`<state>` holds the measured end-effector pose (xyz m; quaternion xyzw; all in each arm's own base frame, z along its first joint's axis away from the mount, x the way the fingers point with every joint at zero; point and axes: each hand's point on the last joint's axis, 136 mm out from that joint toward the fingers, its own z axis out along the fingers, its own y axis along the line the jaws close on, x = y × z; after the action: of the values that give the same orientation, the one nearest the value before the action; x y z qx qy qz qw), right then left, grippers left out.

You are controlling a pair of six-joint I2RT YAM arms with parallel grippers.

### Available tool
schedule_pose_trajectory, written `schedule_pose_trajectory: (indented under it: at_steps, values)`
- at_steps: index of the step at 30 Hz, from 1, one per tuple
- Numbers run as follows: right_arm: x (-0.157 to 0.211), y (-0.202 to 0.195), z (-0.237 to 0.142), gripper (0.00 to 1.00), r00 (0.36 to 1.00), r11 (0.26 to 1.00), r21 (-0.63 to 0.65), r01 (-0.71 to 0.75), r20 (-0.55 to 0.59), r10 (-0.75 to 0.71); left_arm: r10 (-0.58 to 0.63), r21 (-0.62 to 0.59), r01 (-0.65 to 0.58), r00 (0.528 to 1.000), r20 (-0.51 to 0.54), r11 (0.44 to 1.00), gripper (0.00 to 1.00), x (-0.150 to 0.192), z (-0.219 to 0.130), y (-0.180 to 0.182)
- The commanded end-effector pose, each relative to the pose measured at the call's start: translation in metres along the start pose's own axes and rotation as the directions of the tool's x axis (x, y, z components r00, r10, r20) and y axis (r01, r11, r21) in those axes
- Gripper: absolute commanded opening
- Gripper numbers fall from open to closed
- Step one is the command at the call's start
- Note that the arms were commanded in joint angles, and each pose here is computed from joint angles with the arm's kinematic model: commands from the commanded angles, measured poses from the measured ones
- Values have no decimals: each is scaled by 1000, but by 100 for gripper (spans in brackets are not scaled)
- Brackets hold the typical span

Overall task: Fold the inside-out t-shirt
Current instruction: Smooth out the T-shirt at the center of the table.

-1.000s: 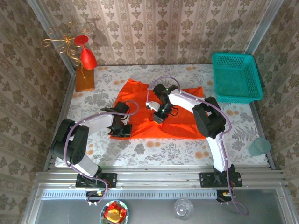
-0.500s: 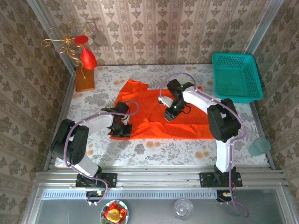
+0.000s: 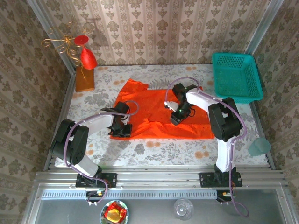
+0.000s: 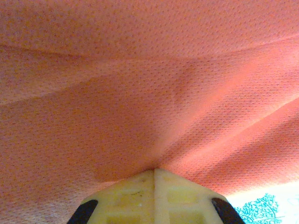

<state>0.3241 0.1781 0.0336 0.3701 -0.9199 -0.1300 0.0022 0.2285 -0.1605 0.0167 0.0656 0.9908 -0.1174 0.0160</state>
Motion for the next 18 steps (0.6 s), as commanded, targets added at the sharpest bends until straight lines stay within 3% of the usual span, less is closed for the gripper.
schedule_pose_trajectory:
  at_steps: [1,9,18]
  values:
    - [14,3,6,32,997,1000,-13,12,-71,-13,-25,-89,22,999,-42,996,5,14,3,21]
    - [17,0,11,28,995,1000,-11,10,-97,-11,-23,-88,19,999,-39,996,5,13,2,22]
    - [10,-8,-1,0,999,999,49,19,-52,-16,-24,-88,21,999,-35,996,5,14,0,22]
